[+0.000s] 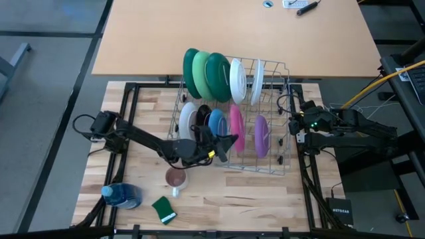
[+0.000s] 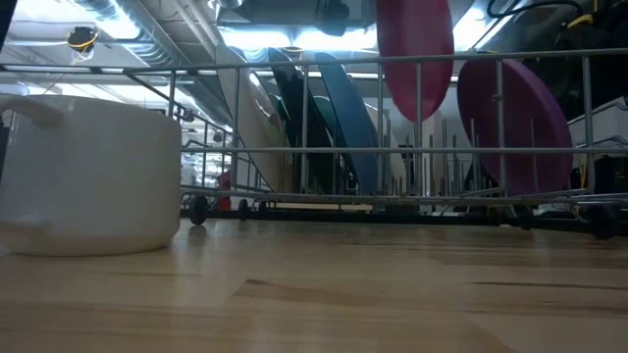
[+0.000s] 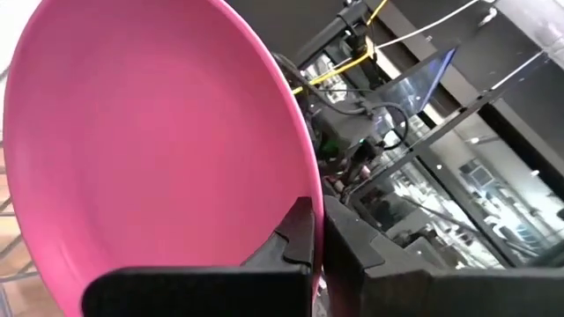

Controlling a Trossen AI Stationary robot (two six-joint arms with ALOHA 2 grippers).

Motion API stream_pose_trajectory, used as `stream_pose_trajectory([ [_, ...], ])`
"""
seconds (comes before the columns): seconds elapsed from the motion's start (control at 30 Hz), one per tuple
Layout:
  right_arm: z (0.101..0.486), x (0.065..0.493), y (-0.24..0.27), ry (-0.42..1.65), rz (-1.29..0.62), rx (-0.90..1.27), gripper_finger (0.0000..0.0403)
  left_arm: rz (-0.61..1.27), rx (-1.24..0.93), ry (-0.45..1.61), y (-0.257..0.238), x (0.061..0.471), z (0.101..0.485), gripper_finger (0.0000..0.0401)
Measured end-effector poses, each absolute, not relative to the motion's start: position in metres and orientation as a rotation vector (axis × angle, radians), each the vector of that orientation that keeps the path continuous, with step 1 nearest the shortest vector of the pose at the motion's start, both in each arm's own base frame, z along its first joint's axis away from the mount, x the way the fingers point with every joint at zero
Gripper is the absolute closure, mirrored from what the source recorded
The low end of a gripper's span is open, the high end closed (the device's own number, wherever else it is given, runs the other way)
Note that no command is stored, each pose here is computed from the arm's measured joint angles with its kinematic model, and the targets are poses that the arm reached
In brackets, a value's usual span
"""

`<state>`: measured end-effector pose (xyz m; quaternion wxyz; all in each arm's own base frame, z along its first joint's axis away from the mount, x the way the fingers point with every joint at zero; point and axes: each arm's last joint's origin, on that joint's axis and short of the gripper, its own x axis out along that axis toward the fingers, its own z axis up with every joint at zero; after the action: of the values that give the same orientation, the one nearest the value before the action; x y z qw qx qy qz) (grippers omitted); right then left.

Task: Sort dishes
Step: Put the pink plate into the dishwasher rack

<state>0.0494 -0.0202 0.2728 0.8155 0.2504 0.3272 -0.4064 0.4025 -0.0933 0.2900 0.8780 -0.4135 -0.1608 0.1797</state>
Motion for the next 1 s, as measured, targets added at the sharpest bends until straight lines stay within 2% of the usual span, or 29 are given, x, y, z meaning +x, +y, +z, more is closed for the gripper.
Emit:
stream_pose_trajectory([
  [0.7, 0.273, 0.049, -0.020, 0.705, -0.860, 0.515, 0.0276, 0.424, -0.922, -0.219, -0.077, 0.408, 0.274, 0.0401],
  [1.0, 0.273, 0.049, -0.020, 0.705, -0.860, 0.514, 0.0276, 0.305, -0.905, -0.159, -0.080, 0.410, 0.275, 0.0401],
])
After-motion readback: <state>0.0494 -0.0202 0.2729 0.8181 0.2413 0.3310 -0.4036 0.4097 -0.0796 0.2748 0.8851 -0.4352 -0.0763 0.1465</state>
